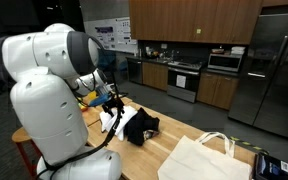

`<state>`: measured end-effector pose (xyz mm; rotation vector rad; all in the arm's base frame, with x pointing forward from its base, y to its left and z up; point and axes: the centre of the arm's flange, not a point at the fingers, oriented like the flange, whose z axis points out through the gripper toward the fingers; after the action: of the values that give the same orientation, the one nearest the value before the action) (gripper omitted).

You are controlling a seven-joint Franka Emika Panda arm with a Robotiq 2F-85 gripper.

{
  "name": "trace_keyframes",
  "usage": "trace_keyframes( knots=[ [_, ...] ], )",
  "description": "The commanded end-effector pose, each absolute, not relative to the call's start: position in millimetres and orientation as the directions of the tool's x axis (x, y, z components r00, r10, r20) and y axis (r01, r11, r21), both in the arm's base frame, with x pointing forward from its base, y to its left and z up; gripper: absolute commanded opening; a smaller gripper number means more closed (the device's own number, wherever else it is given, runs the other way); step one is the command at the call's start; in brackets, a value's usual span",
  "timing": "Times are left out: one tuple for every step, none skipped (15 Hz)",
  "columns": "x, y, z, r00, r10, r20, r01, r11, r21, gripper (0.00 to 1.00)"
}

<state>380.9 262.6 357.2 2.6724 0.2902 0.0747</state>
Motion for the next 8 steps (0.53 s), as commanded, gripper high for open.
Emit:
trace_keyframes(
  knots=[
    [398,248,335,0.993,0.116,0.034,0.101,-0.951,0.292,1.00],
    [402,245,327,0.995,0.092,0.040,0.079,-0.966,0.245,1.00],
    [407,241,316,0.995,0.077,0.064,0.063,-0.979,0.193,1.00],
    [412,237,307,0.996,0.044,0.082,0.031,-0.986,0.161,1.00],
    [412,234,294,0.994,0.013,0.104,-0.001,-0.991,0.135,1.00],
    [414,229,282,0.992,-0.010,0.126,-0.023,-0.994,0.106,1.00],
    [418,227,270,0.987,-0.045,0.153,-0.056,-0.996,0.072,1.00],
    [421,221,239,0.977,-0.109,0.185,-0.111,-0.994,0.000,1.00]
  ],
)
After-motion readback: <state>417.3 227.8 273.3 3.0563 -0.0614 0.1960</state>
